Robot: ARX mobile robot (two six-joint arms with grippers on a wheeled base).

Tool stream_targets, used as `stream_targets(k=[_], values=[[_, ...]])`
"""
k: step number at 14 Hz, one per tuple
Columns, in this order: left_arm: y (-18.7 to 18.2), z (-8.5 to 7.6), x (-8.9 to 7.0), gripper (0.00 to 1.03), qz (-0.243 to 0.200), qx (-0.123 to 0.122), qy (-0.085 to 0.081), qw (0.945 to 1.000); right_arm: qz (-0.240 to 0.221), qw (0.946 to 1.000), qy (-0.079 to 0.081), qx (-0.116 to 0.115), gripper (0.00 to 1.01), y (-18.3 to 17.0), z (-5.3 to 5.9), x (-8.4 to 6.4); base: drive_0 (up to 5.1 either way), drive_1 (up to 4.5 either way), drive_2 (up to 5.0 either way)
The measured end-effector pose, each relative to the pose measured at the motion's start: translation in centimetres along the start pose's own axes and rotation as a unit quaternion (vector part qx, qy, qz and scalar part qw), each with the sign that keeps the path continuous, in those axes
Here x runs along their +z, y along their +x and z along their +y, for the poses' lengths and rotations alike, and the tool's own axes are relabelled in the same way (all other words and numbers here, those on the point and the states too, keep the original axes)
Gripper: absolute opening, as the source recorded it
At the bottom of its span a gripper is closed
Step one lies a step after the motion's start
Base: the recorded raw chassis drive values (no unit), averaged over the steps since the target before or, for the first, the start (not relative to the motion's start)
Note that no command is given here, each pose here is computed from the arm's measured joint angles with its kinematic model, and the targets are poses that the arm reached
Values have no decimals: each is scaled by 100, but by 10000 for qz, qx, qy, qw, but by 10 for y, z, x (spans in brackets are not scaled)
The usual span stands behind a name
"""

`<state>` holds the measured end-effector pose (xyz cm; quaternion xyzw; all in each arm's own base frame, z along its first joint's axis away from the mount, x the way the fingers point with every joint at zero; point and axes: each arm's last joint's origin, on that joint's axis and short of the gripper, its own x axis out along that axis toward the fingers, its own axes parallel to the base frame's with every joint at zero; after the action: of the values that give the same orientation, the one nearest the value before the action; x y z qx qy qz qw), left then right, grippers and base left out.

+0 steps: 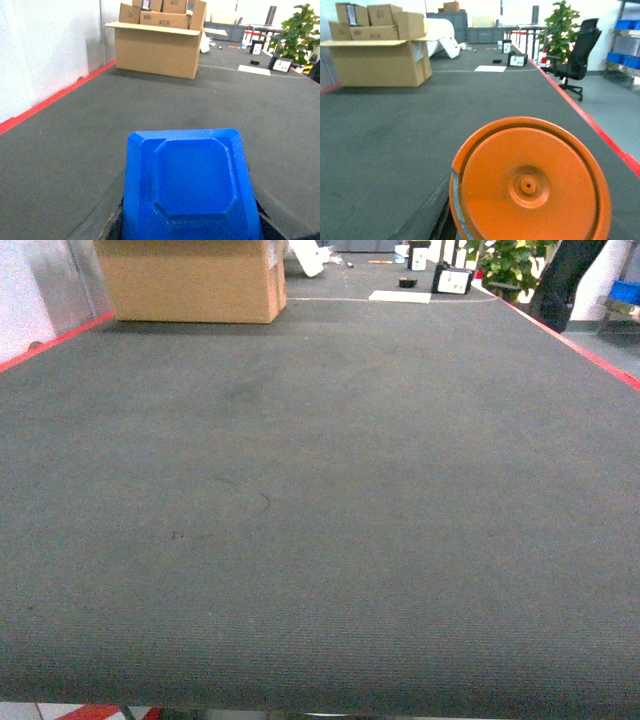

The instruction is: Sort blue parts and orange caps into right shelf containers

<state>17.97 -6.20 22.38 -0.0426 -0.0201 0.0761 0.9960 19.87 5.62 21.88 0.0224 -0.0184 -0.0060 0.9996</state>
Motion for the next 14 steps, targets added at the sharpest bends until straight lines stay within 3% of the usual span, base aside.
stream_targets(k=[1,2,3,4,5,6,8,12,13,14], values=[[-28,-2,19,43,-243,-203,-111,9994,-666,9975,107,-190,46,-29,-5,27,0,0,0],[-28,-2,18,43,-227,-210,-99,9995,-644,9978,64,-157,46,-29,-4,26,0,0,0],[-27,-2,17,43,-179,-210,-62,9996,-547,9984,7,-165,45,-28,-4,23,0,0,0],[-27,1,14,43,91,-431,193,9988,-92,9998,-178,-22,45,-28,-7,20,0,0,0],[-33,15,4,43,259,-691,367,9966,165,9995,-259,53,45,-38,-17,12,0,0,0],[-36,28,-5,43,250,-684,360,9967,176,9995,-262,-2,45,-45,-27,2,0,0,0],[-41,42,-15,43,253,-737,354,9963,254,9993,-276,62,45,-54,-36,-13,0,0,0],[-50,59,-29,43,230,-736,345,9964,230,9994,-266,41,45,-68,-48,-27,0,0,0],[-52,62,-33,43,249,-739,348,9963,249,9993,-263,107,45,-71,-56,-30,0,0,0],[-54,67,-35,43,278,-821,348,9956,228,9994,-246,-55,45,-74,-60,-32,0,0,0]])
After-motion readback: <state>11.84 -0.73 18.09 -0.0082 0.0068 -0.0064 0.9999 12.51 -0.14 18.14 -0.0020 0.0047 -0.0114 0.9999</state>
